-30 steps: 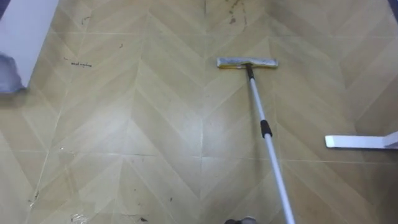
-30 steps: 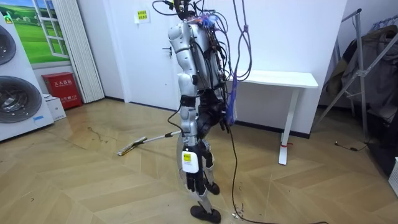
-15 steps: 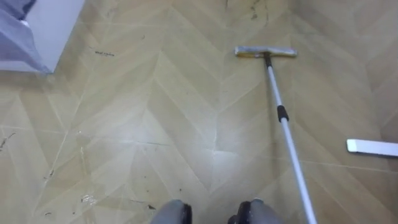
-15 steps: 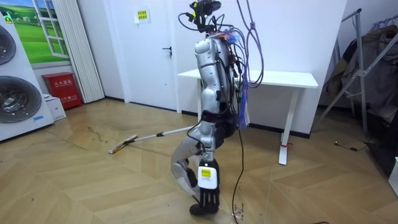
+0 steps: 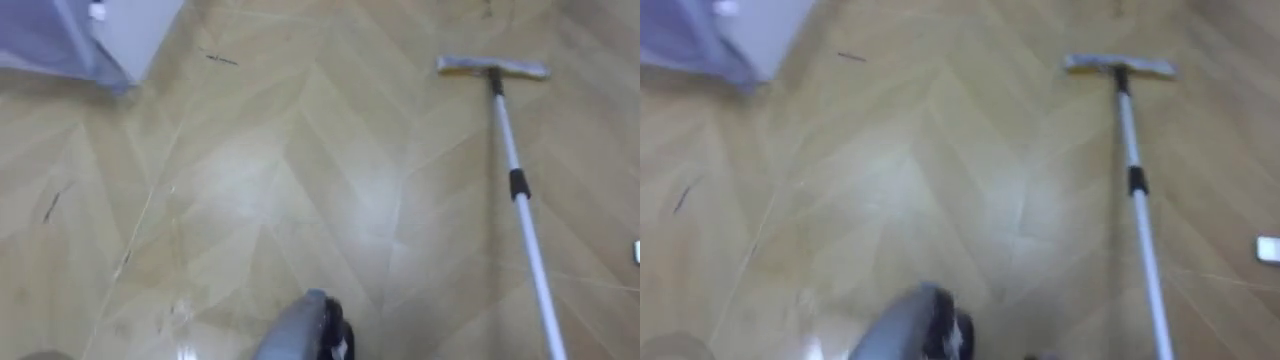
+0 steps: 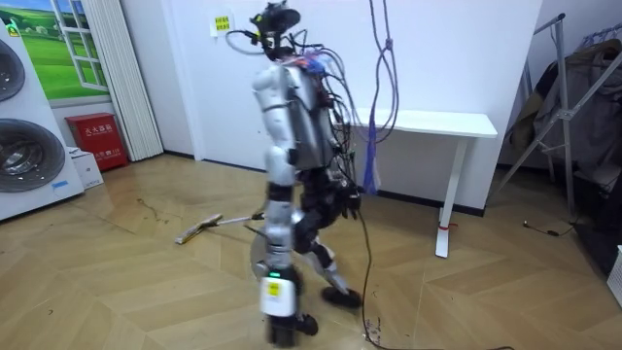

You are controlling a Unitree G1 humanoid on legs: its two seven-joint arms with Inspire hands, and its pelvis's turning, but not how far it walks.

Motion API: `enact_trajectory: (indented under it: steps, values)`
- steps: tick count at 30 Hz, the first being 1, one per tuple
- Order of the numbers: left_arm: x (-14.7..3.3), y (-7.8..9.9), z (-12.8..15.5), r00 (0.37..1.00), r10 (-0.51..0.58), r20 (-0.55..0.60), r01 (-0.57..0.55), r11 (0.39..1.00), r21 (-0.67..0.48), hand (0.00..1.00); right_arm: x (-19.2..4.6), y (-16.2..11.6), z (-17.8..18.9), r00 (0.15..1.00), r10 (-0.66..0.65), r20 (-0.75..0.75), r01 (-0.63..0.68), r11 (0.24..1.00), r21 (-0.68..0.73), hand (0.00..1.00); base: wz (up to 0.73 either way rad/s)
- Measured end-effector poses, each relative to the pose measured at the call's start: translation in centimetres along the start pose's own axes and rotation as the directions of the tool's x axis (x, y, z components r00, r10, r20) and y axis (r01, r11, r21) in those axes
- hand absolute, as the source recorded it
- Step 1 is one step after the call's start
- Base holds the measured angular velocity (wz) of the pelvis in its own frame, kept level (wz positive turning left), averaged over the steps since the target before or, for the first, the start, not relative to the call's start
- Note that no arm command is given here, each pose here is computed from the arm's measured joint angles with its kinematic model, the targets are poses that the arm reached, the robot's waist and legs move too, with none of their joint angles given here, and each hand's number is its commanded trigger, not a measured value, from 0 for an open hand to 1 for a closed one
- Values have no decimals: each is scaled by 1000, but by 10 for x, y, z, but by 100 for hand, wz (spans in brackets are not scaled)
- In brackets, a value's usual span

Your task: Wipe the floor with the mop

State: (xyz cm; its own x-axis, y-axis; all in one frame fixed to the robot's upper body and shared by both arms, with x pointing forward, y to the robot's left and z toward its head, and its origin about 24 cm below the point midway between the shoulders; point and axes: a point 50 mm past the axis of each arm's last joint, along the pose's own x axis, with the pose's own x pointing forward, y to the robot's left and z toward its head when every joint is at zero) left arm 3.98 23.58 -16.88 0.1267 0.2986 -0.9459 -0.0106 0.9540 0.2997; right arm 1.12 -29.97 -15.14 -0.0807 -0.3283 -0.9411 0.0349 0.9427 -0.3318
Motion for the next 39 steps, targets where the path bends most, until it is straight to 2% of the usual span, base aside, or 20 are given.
enact_trajectory:
  steps: [4, 6, 8, 10, 11, 13, 16, 18, 21, 23, 25, 28, 29, 33, 35, 38, 39]
  values:
    - [-1, 0, 8, 998, 50, 38, -49, 999, -19, 0, 1, 35, -7, 999, 38, -26, -39, 998, -43, 100, -55]
    - [-1, -3, 6, 998, 54, 25, -53, 998, -20, 0, -1, 39, 5, 999, 31, -34, -33, 998, -62, 100, -22]
    - [-1, -3, 6, 998, 56, 17, -55, 998, -25, 0, -5, 33, 32, 1000, -9, -1, 9, 997, -76, 100, -10]
    - [-1, -2, 2, 998, 64, 3, -64, 996, -59, 0, -22, 8, 94, 986, -92, 136, 102, 993, -66, 100, -35]
    - [-1, 0, 2, 997, 75, 3, -75, 995, -64, 0, -28, 4, 112, 977, -106, 184, 118, 992, -54, 100, -31]
    - [-1, 15, 10, 991, 123, 48, -122, 992, -33, 0, -53, -4, 165, 930, -113, 349, 119, 993, 5, 100, 25]
    - [-1, 17, 12, 991, 115, 63, -115, 993, -11, 0, -68, -15, 192, 882, -108, 458, 66, 992, 107, 100, 90]
    - [-1, 11, 12, 994, 85, 62, -86, 996, 12, 0, -63, -19, 183, 894, -100, 437, 21, 983, 182, 100, 139]
    - [-3, 5, 12, 997, 39, 74, -45, 995, 88, 0, -44, -7, 151, 929, -20, 370, -96, 951, 292, 100, 79]
    - [-3, 1, 12, 997, 17, 77, -27, 992, 121, 0, -26, -13, 107, 965, -28, 261, -58, 947, 315, 100, 31]
    - [-4, -4, 16, 996, -10, 94, -2, 993, 121, 0, -9, -22, 45, 990, -96, 99, 69, 966, 249, 100, -5]
    - [-4, -5, 17, 994, -18, 108, 6, 994, 109, 0, 0, -14, -15, 991, -117, -61, 126, 973, 192, 100, -57]
    - [-4, -5, 17, 994, -16, 109, 5, 995, 102, 0, 0, -13, -18, 990, -122, -69, 133, 975, 178, 100, -107]
    - [-3, -11, 4, 998, -25, 54, 21, 998, 65, 0, 1, 21, -16, 995, -66, -68, 72, 994, 80, 100, -91]
    - [-4, -14, 0, 999, -32, 30, 30, 998, 49, 0, 1, 26, -12, 996, -49, -76, 53, 997, 56, 100, -18]
    - [-4, -12, 0, 999, -31, 26, 30, 999, 21, 0, -5, 15, 28, 996, -79, -38, 81, 995, 63, 100, 26]
    - [-4, -10, -1, 999, -22, 24, 21, 1000, 12, 0, -12, 4, 56, 994, -106, 16, 105, 992, 68, 100, 16]
